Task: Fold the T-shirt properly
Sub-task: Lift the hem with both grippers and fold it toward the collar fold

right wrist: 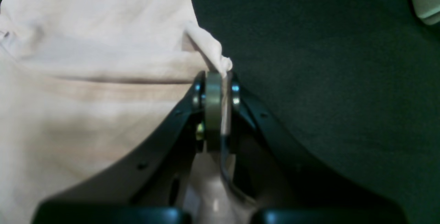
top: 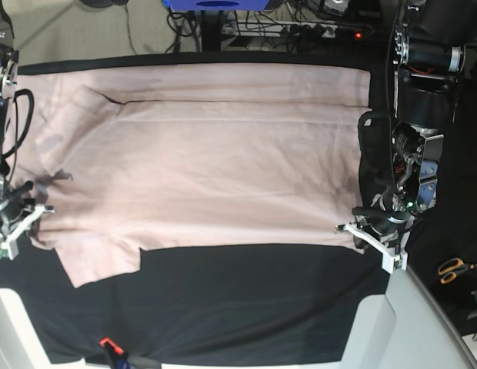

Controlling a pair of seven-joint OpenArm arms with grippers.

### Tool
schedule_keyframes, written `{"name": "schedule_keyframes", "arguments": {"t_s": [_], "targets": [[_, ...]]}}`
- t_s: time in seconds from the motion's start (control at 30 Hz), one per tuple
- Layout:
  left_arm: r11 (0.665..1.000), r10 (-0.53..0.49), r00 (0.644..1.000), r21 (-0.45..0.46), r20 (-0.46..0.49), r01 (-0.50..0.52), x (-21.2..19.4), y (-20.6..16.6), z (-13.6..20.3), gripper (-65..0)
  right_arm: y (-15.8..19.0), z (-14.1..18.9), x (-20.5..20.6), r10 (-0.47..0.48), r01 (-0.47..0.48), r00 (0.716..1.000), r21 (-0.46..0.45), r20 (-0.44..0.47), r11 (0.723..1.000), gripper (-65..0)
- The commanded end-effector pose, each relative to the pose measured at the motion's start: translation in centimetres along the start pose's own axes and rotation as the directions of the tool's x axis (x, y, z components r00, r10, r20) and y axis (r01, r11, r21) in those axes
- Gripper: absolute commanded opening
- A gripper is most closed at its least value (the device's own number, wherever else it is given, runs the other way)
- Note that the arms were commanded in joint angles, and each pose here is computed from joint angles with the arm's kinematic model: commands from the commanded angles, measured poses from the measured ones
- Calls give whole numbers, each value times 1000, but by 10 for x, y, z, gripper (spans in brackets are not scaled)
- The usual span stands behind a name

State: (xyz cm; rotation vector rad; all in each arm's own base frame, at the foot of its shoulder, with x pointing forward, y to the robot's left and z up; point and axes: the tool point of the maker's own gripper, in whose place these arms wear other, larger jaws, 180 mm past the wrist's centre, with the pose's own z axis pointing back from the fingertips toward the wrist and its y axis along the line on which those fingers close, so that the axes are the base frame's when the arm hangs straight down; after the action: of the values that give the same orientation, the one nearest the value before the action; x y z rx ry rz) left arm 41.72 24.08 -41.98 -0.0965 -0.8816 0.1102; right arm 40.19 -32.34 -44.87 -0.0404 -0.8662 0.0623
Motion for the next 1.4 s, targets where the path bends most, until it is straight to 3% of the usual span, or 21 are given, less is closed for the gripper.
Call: {"name": "schedule_keyframes", "arguments": {"t_s": [0.0,0.2,0.33,0.47,0.8,0.93,1.0,1.1,1.17,1.23,1.37], "targets": [[1000,-6,998,3,58,6,21,3,4,-650,-21,5,30,15,-12,997,-35,71,999,-650],[1000,-31,998,1,50,31,7,5,13,-650,-21,8,20,21,-19,998,-27,57,999,-650],[1000,-4,999,9,43,3,1,11,24,-650,-14,18,22,71,-73,994,16,80,997,-650],[999,36,999,25,-2,-36,-7,19,36,-650,-14,21,8,87,-87,996,16,16,996,-650],[1000,-11,995,-3,-97,10,-43,5,62,-650,-13,32,-18,123,-122,990,18,-69,992,-650],[1000,-9,992,1,-125,9,-56,7,64,-650,-15,37,-28,63,-64,994,-4,-91,998,-647],[1000,-8,991,1,-131,8,-60,7,64,-650,-15,37,-32,54,-55,992,-6,-113,998,-599],[1000,3,991,-2,-131,-3,-62,4,64,-650,-15,41,-25,73,-76,986,-13,-147,997,-437],[1000,2,991,-3,-133,-3,-63,4,64,-650,-13,46,-5,110,-112,987,-18,-114,994,-305],[1000,2,991,-5,-134,-3,-63,3,64,-650,-8,52,12,142,-144,987,-22,-73,989,-218],[1000,2,991,-5,-135,-3,-64,3,64,-650,12,45,46,147,-147,989,1,2,989,-195]]}}
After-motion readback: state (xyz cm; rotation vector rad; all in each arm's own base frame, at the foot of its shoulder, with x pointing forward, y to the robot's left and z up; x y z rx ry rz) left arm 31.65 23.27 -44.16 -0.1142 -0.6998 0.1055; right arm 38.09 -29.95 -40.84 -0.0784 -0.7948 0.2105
